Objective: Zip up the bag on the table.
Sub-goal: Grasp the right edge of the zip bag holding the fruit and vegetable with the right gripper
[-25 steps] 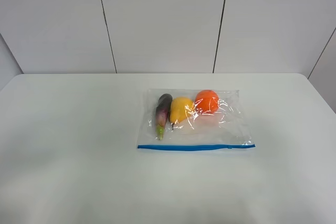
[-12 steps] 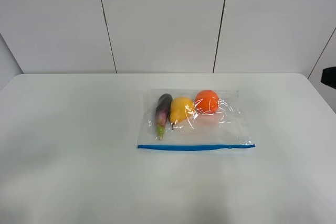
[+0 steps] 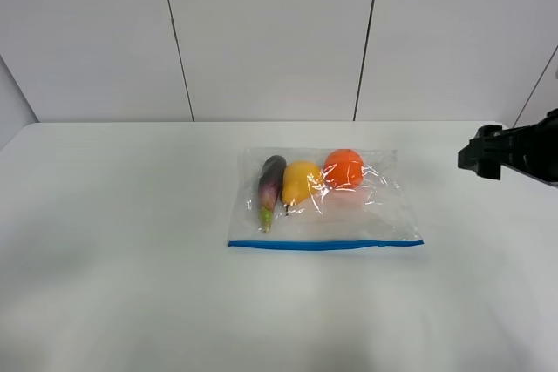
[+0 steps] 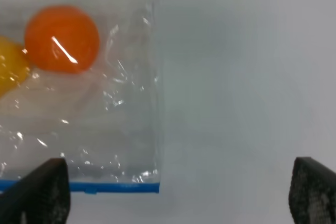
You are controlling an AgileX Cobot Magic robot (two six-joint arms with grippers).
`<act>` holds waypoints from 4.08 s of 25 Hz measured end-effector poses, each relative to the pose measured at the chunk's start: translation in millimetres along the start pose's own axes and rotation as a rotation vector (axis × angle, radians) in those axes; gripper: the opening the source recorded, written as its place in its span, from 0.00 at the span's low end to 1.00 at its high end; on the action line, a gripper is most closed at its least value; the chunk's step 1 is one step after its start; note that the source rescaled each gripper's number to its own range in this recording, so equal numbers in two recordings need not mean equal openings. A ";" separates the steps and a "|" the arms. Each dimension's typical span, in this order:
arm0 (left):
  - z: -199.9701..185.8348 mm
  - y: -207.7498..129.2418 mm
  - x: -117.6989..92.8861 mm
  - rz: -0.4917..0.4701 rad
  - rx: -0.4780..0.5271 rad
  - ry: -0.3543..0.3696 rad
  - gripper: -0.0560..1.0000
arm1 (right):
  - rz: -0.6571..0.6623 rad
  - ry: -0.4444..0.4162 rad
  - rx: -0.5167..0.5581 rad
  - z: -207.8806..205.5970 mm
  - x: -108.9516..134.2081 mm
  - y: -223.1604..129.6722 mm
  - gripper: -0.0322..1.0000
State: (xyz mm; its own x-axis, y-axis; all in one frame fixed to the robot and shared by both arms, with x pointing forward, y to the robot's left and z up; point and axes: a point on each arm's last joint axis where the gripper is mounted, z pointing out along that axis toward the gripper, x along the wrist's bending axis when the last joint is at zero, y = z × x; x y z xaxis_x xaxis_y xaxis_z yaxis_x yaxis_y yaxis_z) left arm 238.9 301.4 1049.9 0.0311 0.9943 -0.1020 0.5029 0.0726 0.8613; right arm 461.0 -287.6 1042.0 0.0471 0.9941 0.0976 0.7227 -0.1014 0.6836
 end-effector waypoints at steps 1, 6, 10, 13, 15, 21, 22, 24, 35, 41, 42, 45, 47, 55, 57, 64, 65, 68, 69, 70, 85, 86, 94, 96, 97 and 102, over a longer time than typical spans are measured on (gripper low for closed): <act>0.0 0.0 0.0 0.000 0.000 0.000 1.00 | 0.005 -0.002 0.020 6.2 -0.1 -0.9 0.99; 0.0 0.0 0.0 0.000 0.000 0.000 1.00 | 0.021 -0.010 0.110 33.1 -0.6 -6.6 0.99; 0.0 0.0 0.0 0.000 0.000 0.000 1.00 | 0.057 -0.010 0.187 55.7 -0.3 -13.6 0.99; 0.0 0.0 0.0 0.000 0.000 0.000 1.00 | 0.123 -0.001 0.255 74.7 1.0 -21.5 0.97; 0.0 0.0 0.0 0.000 0.000 0.000 1.00 | 0.181 0.005 0.299 87.2 2.2 -27.3 0.95; 0.0 0.0 0.0 0.000 0.000 0.000 1.00 | 0.284 0.006 0.372 116.0 3.3 -40.9 0.94; 0.0 0.0 0.0 0.000 0.000 0.000 1.00 | 0.292 0.006 0.382 118.8 3.4 -42.7 0.94; 0.0 0.0 0.0 0.000 0.000 0.000 1.00 | 0.308 0.008 0.391 122.9 3.7 -44.7 0.94; 0.0 0.0 0.0 0.000 0.000 0.000 1.00 | 0.475 0.128 0.445 133.8 -11.7 -47.0 0.94; 0.0 0.0 0.0 0.000 0.000 0.000 1.00 | 0.561 0.215 0.435 132.9 -32.2 -43.7 0.94; 0.0 0.0 0.0 0.000 0.000 0.000 1.00 | 0.587 0.231 0.448 134.4 -35.5 -45.3 0.94; 0.0 0.0 0.0 0.000 0.000 0.000 1.00 | 0.649 0.287 0.472 140.7 -42.3 -49.6 0.94; 0.0 0.0 0.0 0.000 0.000 0.000 1.00 | 0.663 0.318 0.475 144.8 -43.8 -51.8 0.94; 0.0 0.0 0.0 0.000 0.000 0.000 1.00 | 0.681 0.350 0.518 160.5 -43.8 -63.9 0.93; 0.0 0.0 0.0 0.000 0.000 0.000 1.00 | 0.681 0.350 0.544 166.3 -44.2 -70.3 0.92; 0.0 0.0 0.0 0.000 0.000 0.000 1.00 | 0.666 0.376 0.549 172.8 -43.7 -75.1 0.75; 0.0 0.0 0.0 0.000 0.000 0.000 1.00 | 0.666 0.374 0.549 173.1 -43.9 -75.3 0.74; 0.0 0.0 0.0 0.000 0.000 0.000 1.00 | 0.666 0.362 0.543 174.0 -45.0 -75.3 0.69; 0.0 0.0 0.0 0.000 0.000 0.000 1.00 | 0.666 0.356 0.543 174.5 -45.5 -75.8 0.66; 0.0 0.0 0.0 0.000 0.000 0.000 1.00 | 0.666 0.353 0.543 174.9 -45.8 -76.1 0.65; 0.0 0.0 0.0 0.000 0.000 0.000 1.00 | 0.655 0.319 0.519 178.0 -49.2 -76.5 0.47; 0.0 0.0 0.0 0.000 0.000 0.000 1.00 | 0.655 0.319 0.515 178.2 -49.3 -76.3 0.47; 0.0 0.0 0.0 0.000 0.000 0.000 1.00 | 0.666 0.322 0.493 179.8 -48.9 -74.7 0.35; 0.0 0.0 0.0 0.000 0.000 0.000 1.00 | 0.659 0.318 0.491 180.7 -45.9 -74.5 0.34; 0.0 0.0 0.0 0.000 0.000 0.000 1.00 | 0.652 0.316 0.488 181.4 -43.7 -74.4 0.34; 0.0 0.0 0.0 0.000 0.000 0.000 1.00 | 0.649 0.324 0.476 183.9 -31.1 -72.6 0.34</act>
State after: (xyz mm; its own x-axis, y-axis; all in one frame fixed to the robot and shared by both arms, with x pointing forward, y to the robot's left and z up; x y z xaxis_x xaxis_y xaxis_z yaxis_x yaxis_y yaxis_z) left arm 238.9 301.4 1049.9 0.0311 0.9943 -0.1020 0.5029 0.0726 0.8613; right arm 533.8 -304.2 856.3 0.4039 0.6781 0.6141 0.8360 -0.5462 0.0533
